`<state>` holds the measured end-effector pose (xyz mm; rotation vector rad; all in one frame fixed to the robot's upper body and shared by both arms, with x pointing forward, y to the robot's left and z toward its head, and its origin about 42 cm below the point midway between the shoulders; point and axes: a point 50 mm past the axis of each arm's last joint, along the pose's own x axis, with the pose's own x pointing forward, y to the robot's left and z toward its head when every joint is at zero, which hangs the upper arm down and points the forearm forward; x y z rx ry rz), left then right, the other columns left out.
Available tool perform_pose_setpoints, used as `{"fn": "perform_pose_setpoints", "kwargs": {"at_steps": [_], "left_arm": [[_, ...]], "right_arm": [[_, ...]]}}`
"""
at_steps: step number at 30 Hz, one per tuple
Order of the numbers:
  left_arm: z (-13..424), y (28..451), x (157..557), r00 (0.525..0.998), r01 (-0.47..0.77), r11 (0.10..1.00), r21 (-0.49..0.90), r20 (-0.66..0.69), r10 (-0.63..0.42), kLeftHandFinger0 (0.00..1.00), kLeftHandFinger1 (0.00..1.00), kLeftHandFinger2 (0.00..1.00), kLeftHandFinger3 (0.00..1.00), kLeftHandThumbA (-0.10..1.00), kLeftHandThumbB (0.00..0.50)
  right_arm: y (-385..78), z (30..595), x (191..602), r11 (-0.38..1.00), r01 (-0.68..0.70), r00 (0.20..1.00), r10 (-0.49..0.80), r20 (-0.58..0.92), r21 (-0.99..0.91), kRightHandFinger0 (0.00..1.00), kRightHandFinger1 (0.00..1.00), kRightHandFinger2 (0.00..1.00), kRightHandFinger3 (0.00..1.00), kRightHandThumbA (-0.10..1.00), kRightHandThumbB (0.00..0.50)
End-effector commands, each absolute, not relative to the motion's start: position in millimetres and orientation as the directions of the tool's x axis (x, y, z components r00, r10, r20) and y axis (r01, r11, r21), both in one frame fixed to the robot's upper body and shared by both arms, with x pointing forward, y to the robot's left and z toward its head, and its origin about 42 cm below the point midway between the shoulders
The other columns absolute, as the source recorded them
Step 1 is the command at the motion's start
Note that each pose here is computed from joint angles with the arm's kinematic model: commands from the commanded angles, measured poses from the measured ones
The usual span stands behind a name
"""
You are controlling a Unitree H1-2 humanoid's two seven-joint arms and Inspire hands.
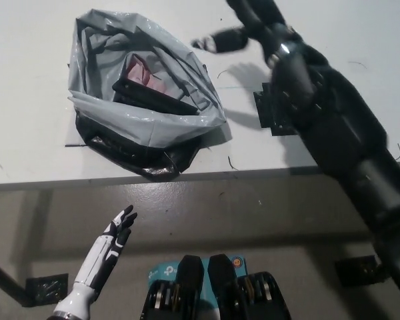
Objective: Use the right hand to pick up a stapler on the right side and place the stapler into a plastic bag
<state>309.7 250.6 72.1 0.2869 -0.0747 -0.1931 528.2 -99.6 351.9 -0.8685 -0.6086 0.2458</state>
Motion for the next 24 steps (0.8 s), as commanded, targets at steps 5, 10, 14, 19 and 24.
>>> {"fn": "perform_pose_setpoints", "kwargs": {"at_steps": [5,10,14,19,24], "left_arm": [[120.2,253.8,358.2,0.958,0.147,0.949,0.28,0.197,-0.206,1.0,1.0,1.0,1.0,1.0,0.5],[118.1,252.0,354.3,0.962,0.151,0.95,0.272,0.182,-0.205,1.0,1.0,1.0,1.0,1.0,0.5],[114.3,251.4,351.3,0.962,0.155,0.948,0.279,0.174,-0.209,1.0,1.0,1.0,1.0,1.0,0.5],[110.9,252.5,348.3,0.963,0.157,0.945,0.287,0.168,-0.211,1.0,1.0,1.0,1.0,1.0,0.5],[109.2,257.8,344.8,0.966,0.145,0.947,0.287,0.166,-0.198,1.0,1.0,1.0,1.0,1.0,0.5]], "right_arm": [[-236.1,390.1,255.2,0.93,0.173,0.35,0.249,0.903,-0.324,1.0,1.0,1.0,1.0,0.99,0.281],[-223.9,317.3,240.4,0.964,0.12,0.488,0.15,0.86,-0.236,1.0,1.0,1.0,1.0,1.0,0.275],[-219.9,266.2,255.3,0.959,0.139,0.613,0.114,0.782,-0.248,1.0,1.0,1.0,1.0,1.0,0.223],[-210.7,201.1,281.6,0.978,0.074,0.759,0.071,0.648,-0.194,1.0,1.0,1.0,1.0,0.86,0.219],[-204.5,147.4,300.5,0.981,0.034,0.876,0.063,0.478,-0.191,1.0,1.0,1.0,1.0,0.86,0.238]]}}
